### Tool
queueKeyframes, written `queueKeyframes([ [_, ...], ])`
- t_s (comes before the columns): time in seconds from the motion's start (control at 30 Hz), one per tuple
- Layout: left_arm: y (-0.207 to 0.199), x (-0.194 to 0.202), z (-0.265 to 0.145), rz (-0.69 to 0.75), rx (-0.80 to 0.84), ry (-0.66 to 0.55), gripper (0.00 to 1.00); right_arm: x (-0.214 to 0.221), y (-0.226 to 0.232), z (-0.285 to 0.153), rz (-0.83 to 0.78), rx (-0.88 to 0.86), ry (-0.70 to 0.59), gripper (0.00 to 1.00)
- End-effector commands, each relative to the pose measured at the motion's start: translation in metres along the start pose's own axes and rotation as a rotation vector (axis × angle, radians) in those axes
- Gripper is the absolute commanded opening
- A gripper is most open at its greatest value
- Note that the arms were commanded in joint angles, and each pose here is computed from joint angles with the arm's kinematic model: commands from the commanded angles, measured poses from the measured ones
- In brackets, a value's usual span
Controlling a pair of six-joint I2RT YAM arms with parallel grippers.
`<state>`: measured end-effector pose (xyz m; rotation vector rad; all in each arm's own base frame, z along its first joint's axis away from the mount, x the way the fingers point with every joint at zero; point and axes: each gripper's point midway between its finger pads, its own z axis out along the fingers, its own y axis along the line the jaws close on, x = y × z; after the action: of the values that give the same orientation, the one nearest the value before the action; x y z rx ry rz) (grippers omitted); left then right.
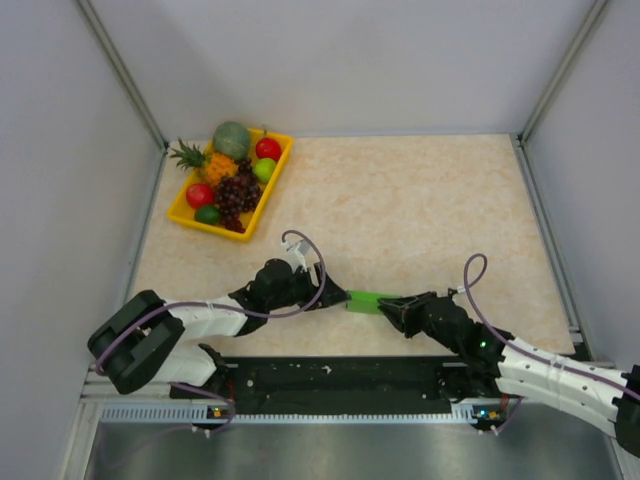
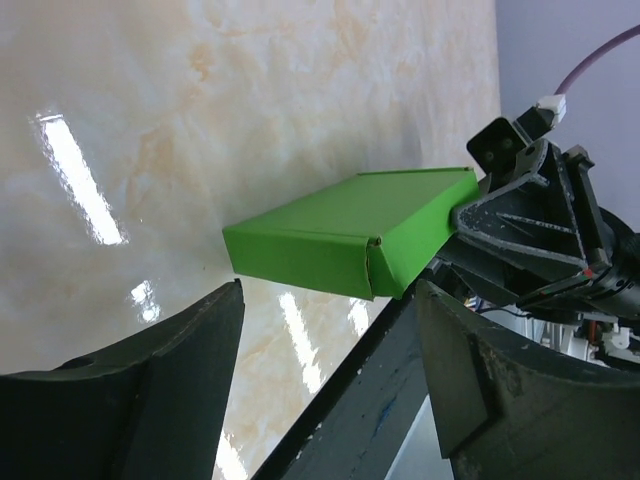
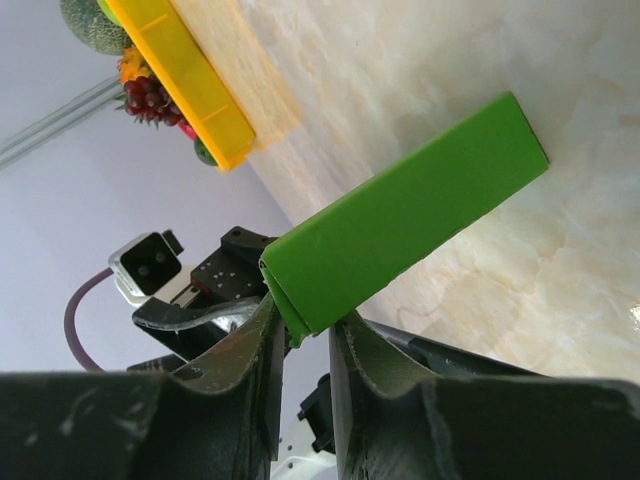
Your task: Fold the paper box
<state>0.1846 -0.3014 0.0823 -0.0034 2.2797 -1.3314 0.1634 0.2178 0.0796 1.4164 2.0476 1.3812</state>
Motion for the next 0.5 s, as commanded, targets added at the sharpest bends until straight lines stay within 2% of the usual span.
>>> queueKeyframes([
  [0.0,-0.023,-0.015,0.001,0.024,0.116,-0.042,0.75,-0.05,-0.079,0.006,0.081,0.203,-0.178,0.0],
  [0.03,-0.022,-0.014,0.001,0.022,0.115,-0.035,0.75,-0.05,-0.079,0.006,0.08,0.203,-0.178,0.0],
  [0.17,-0.016,-0.009,0.006,0.0,0.114,-0.011,0.62,-0.05,-0.077,0.006,0.076,0.203,-0.181,0.0],
  [0.2,-0.012,-0.007,0.007,-0.008,0.108,-0.004,0.55,-0.05,-0.078,0.006,0.08,0.207,-0.18,0.0],
  [0.33,-0.004,-0.001,0.011,-0.024,0.118,-0.001,0.49,-0.049,-0.078,0.006,0.078,0.212,-0.18,0.0],
  [0.4,0.001,0.003,0.015,-0.036,0.124,0.014,0.41,-0.048,-0.077,0.006,0.075,0.213,-0.178,0.0],
  [0.43,0.002,0.003,0.016,-0.037,0.13,0.013,0.32,-0.049,-0.077,0.006,0.074,0.216,-0.181,0.0],
  [0.47,0.008,0.005,0.018,-0.039,0.124,0.008,0.28,-0.049,-0.079,0.006,0.071,0.22,-0.184,0.0],
])
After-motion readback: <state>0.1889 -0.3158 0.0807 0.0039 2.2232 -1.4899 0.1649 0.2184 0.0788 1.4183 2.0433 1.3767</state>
